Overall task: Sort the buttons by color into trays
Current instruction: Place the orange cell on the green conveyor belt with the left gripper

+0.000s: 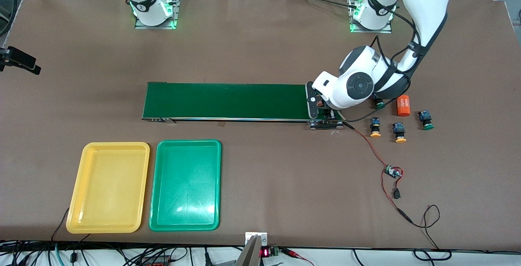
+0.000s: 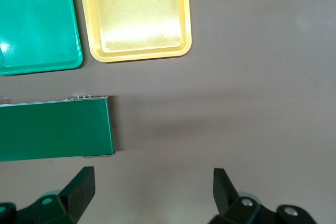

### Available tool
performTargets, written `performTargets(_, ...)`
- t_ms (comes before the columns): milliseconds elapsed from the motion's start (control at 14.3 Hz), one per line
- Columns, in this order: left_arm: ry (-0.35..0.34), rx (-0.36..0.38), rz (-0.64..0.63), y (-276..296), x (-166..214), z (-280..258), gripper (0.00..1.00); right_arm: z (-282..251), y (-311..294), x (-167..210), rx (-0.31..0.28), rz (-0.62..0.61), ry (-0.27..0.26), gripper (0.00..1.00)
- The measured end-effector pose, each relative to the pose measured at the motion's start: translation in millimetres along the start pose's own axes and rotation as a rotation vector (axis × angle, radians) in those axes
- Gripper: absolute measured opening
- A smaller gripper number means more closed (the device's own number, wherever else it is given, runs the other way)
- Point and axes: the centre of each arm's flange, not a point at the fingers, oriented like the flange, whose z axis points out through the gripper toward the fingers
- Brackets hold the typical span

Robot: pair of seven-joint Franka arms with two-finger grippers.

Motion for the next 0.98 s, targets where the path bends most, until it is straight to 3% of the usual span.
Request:
performTargets(349, -0.034, -0.010, -0.350, -37.2, -72.3, -73.1, 1.00, 1.7, 0.5, 0.8, 0.000, 0.001, -0.003, 1.00)
performTargets(698, -0.034, -0.031, -0.784, -70.6, -160.1, -94.4, 1.00, 2.2, 4.0, 1.4, 0.000, 0.007, -0.001, 1.00)
performTargets(977, -0.130, 0.028, -1.072, -86.2, -231.8, -97.1, 1.00, 3.6, 8.7, 3.1, 0.000, 0.015, 0.004, 1.00)
